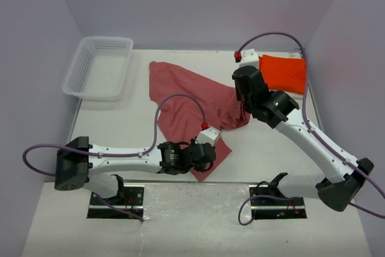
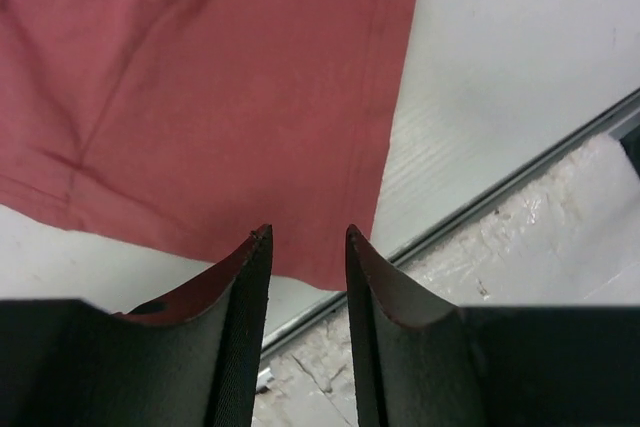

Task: Fold and stack the t-shirts
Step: Flatten out the tshirt

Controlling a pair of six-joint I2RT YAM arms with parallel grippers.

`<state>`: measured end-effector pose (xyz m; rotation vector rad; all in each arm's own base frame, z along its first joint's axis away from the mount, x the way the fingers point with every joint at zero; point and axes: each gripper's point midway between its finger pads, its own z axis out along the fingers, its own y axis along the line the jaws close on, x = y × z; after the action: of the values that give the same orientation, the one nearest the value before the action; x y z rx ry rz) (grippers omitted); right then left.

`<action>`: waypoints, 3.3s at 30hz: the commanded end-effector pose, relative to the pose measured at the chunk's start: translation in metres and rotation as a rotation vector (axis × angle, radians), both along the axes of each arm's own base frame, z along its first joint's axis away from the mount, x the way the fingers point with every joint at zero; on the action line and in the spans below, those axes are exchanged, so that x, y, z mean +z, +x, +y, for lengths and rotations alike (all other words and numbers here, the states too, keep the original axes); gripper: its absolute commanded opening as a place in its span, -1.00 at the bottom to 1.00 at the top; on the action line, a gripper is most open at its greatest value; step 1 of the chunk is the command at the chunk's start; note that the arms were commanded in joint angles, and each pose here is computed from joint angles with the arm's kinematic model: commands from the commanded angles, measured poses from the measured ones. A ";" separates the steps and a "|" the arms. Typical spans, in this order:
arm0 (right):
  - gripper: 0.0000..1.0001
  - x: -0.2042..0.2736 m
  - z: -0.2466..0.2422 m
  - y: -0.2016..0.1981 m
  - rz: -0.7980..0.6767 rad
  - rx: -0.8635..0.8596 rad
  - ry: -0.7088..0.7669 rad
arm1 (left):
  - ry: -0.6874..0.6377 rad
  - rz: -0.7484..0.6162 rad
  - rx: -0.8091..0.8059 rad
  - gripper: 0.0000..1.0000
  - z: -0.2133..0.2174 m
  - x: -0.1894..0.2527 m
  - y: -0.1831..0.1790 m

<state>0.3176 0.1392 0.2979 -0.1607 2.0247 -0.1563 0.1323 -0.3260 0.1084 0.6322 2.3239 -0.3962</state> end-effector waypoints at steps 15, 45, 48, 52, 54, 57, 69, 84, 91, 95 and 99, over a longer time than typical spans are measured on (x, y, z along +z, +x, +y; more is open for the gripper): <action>-1.00 0.002 -0.002 -0.014 -0.017 0.021 0.084 | 0.189 0.038 0.024 -0.23 0.003 -0.065 -0.061; -1.00 0.001 -0.001 -0.015 -0.015 0.022 0.081 | 0.239 0.053 -0.010 -0.36 0.004 -0.100 -0.049; -1.00 0.000 -0.001 -0.014 -0.011 0.020 0.078 | 0.238 0.052 -0.011 -0.44 0.004 -0.099 -0.049; -1.00 0.002 0.000 -0.013 -0.013 0.024 0.080 | 0.235 0.049 -0.005 -0.60 0.005 -0.098 -0.048; -1.00 0.001 0.000 -0.012 -0.012 0.021 0.074 | 0.232 0.047 -0.004 -0.73 0.005 -0.096 -0.047; -1.00 0.000 0.002 -0.011 -0.008 0.024 0.071 | 0.236 0.039 0.008 -0.93 0.007 -0.094 -0.046; -1.00 0.032 0.001 -0.010 -0.069 0.041 0.077 | 0.065 -0.288 0.340 -1.00 0.051 0.075 0.013; -1.00 0.156 0.002 0.036 -0.272 0.072 -0.003 | -0.112 -0.830 0.705 -1.00 0.226 0.429 0.082; -1.00 0.161 -0.029 0.036 -0.284 0.019 -0.004 | -0.058 -0.795 0.930 -1.00 0.290 0.453 0.062; -1.00 0.146 -0.040 0.036 -0.245 -0.007 0.051 | 0.037 -0.747 0.867 -1.00 0.264 0.424 0.061; -1.00 0.129 -0.035 0.037 -0.195 -0.007 0.094 | 0.017 -0.750 0.785 -1.00 0.218 0.405 0.062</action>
<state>0.3596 0.0997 0.4276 -0.1021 1.8269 -0.1504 0.2067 -0.0984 0.5469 -0.1213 1.5039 0.1812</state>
